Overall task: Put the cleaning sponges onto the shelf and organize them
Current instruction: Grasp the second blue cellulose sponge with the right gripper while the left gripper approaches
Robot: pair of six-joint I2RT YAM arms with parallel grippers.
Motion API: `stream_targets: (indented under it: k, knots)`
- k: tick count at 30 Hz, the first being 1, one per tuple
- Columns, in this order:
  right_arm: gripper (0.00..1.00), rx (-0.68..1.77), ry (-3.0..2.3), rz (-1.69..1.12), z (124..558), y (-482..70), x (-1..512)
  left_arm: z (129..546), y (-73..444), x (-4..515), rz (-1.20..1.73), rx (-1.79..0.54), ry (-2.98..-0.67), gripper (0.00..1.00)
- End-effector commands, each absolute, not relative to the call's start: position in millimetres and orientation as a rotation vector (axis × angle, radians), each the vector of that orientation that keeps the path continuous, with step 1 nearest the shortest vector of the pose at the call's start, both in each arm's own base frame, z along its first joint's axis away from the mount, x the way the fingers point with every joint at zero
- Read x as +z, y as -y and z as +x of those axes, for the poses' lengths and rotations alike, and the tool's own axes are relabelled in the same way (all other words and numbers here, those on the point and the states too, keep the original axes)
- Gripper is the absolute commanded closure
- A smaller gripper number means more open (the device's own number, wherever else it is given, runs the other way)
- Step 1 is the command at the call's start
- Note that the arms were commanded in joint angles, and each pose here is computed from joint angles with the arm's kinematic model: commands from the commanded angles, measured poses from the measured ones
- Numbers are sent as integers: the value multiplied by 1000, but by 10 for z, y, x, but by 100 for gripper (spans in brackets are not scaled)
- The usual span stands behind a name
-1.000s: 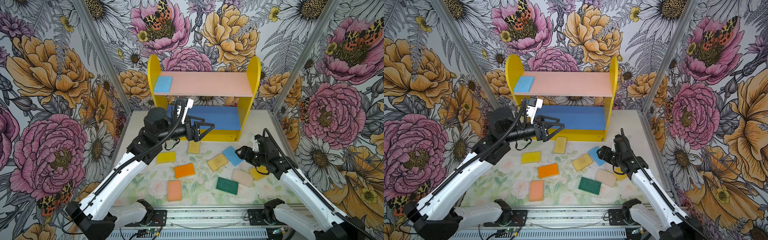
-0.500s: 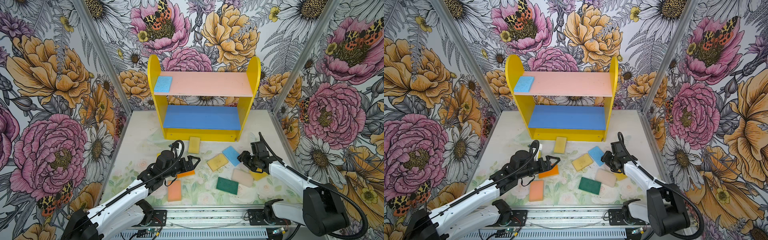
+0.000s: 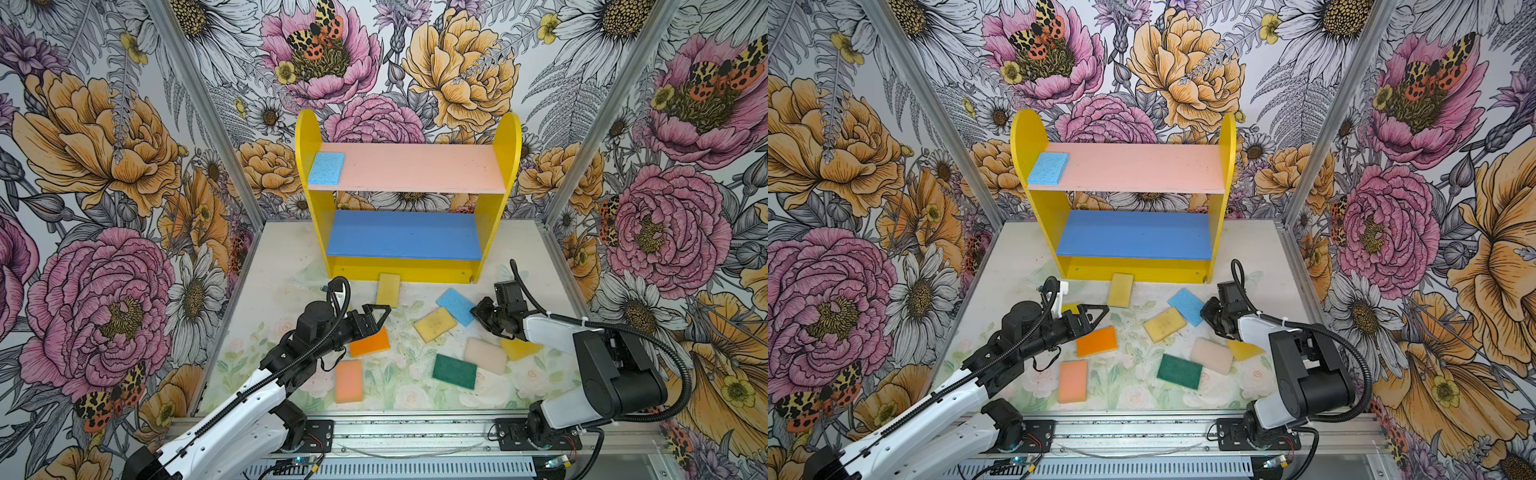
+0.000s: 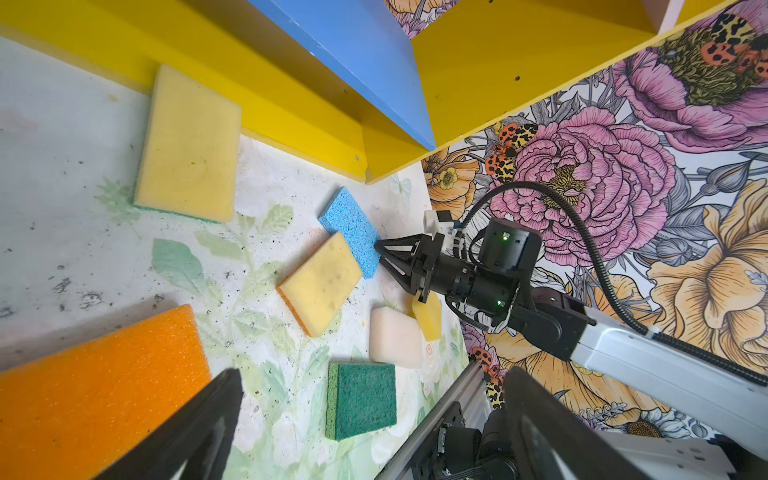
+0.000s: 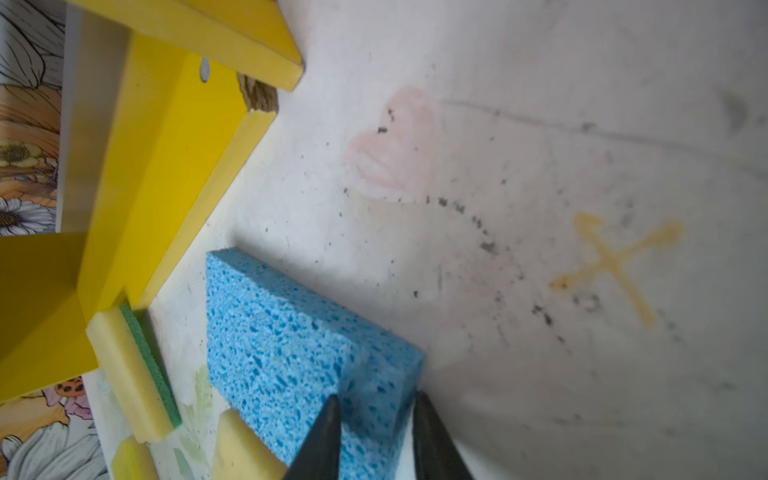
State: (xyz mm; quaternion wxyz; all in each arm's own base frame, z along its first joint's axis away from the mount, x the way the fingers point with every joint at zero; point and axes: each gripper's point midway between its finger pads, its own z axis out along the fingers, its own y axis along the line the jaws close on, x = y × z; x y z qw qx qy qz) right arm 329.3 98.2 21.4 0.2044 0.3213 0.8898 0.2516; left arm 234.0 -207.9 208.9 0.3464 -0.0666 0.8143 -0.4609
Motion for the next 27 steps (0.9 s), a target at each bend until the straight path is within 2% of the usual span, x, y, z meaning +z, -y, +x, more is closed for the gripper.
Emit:
stream_targets:
  k: [1, 2, 3, 20, 27]
  knots:
    - [92, 736, -2481, 943, 3280, -1000, 117, 2337, 2025, 2137, -175, -1189, -2106, 1]
    - [98, 743, -2477, 943, 3275, -1005, 130, 2335, 2017, 2139, -177, -1190, -2106, 1]
    - [100, 749, -2470, 939, 3278, -1005, 162, 2334, 2011, 2140, -177, -1189, -2106, 1]
    - [100, 858, -2362, 864, 3216, -1032, 741, 2362, 2080, 2205, -138, -1228, -2094, 1]
    - [100, 1088, -2304, 793, 3280, -1279, 996, 2362, 2119, 2246, -116, -1274, -2042, 1]
